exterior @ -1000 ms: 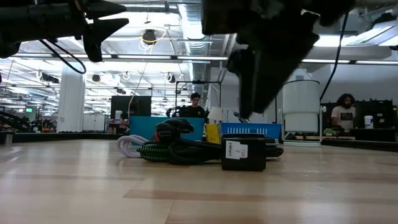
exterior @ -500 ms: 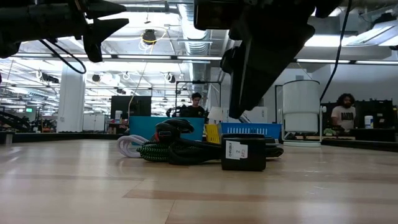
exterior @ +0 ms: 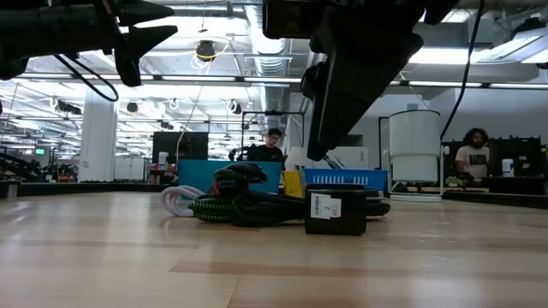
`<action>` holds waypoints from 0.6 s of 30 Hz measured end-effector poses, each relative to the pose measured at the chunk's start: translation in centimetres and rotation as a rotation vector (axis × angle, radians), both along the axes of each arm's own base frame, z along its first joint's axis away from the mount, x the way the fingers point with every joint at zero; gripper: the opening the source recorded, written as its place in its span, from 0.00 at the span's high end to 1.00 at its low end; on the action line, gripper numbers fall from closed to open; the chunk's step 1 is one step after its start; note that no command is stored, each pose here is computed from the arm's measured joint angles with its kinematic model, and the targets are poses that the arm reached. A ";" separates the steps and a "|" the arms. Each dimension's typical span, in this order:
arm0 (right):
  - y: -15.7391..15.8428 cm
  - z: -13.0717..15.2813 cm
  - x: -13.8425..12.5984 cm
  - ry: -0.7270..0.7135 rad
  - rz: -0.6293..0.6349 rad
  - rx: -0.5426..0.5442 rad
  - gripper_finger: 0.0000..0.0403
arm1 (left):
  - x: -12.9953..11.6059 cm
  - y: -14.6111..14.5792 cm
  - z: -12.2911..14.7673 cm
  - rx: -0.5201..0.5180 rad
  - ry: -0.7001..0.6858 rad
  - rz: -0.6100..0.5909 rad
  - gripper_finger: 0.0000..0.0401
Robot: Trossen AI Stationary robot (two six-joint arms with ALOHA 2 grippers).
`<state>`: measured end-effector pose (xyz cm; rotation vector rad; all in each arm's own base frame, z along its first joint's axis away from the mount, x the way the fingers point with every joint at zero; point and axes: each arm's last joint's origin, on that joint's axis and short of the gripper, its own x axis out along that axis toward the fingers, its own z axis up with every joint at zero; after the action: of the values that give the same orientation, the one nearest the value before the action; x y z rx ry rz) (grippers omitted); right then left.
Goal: Pick and place items into bin
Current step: Put the black charger adapter into the yellow bin
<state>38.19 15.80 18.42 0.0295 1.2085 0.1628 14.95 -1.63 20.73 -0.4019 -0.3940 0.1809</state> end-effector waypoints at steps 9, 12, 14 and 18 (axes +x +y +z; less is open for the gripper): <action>-0.2 -1.6 -0.6 0.019 -0.037 0.012 0.45 | 0.0 0.0 0.0 -0.004 -0.001 -0.002 0.72; -0.4 -2.5 -1.1 0.044 -0.051 0.011 0.45 | 0.0 0.0 0.0 -0.004 -0.001 -0.003 0.72; -0.4 -3.0 -1.2 0.045 -0.055 0.024 0.45 | 0.0 0.0 0.0 -0.004 -0.001 -0.003 0.72; -0.4 -3.2 -1.2 0.035 -0.049 0.042 0.45 | 0.0 0.0 0.0 -0.004 -0.001 -0.002 0.72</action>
<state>36.99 15.45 15.26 0.0988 1.2377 0.1453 14.95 -1.63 20.73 -0.4066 -0.3940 0.1793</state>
